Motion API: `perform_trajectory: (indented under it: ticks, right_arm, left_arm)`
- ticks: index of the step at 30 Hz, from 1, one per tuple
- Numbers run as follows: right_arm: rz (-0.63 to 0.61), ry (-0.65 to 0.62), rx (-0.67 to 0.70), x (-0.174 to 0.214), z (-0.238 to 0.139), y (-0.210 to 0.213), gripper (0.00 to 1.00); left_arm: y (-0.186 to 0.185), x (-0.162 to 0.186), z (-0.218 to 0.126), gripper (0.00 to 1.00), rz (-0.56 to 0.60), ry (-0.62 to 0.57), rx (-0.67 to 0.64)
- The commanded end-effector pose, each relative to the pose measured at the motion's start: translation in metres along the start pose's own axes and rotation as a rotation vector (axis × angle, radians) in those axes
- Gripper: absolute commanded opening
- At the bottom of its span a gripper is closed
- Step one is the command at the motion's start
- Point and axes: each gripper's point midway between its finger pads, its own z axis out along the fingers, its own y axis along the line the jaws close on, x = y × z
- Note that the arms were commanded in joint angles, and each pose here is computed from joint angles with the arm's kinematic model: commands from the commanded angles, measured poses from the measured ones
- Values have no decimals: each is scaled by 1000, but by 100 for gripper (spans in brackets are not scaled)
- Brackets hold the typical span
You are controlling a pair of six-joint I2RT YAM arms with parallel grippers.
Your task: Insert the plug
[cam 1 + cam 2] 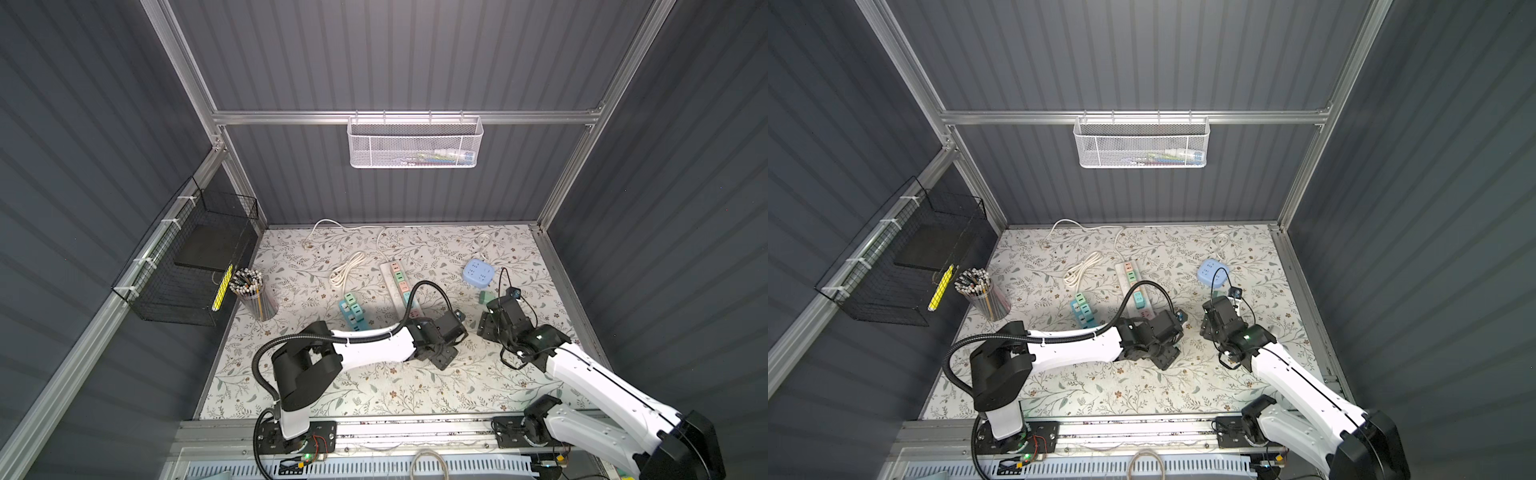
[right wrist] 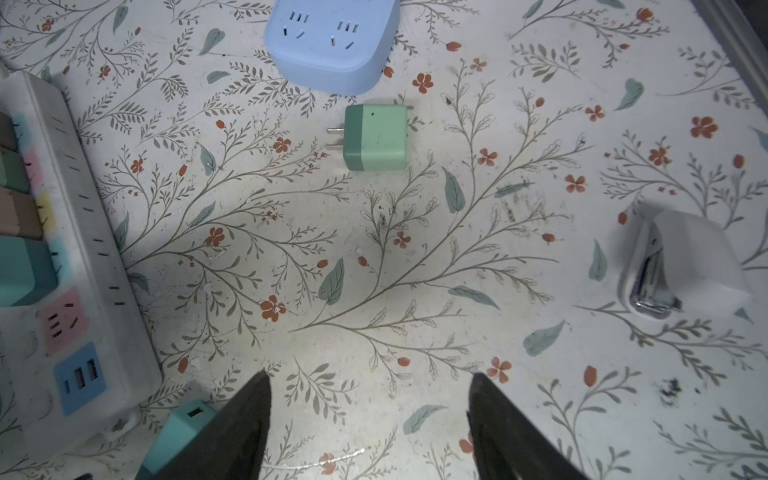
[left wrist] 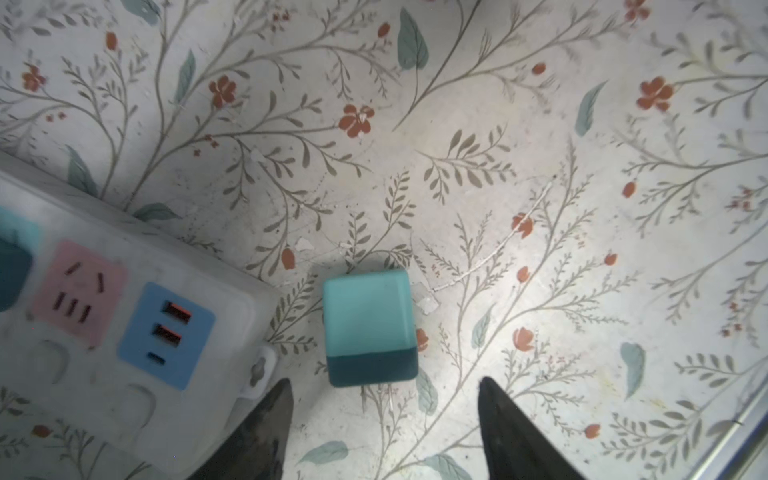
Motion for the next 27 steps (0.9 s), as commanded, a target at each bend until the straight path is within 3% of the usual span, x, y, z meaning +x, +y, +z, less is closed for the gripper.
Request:
perform_trajectory:
  ticks: [1,15,23,27]
  right_arm:
    - [12,-20,11,0,-2,-7,76]
    - [14,-3,-5,11,-2,-12,76]
    - [12,-7,-9,11,-4,-13,76]
    - [9,-4,-16,10,-7,-12,76]
  left_arm:
    - [6,5,3,70,24,60,-46]
    - [5,8,36,57,48,97,-70]
    - [6,8,38,40,51,92,-79]
    - [5,-1,27,33,52,27,-57]
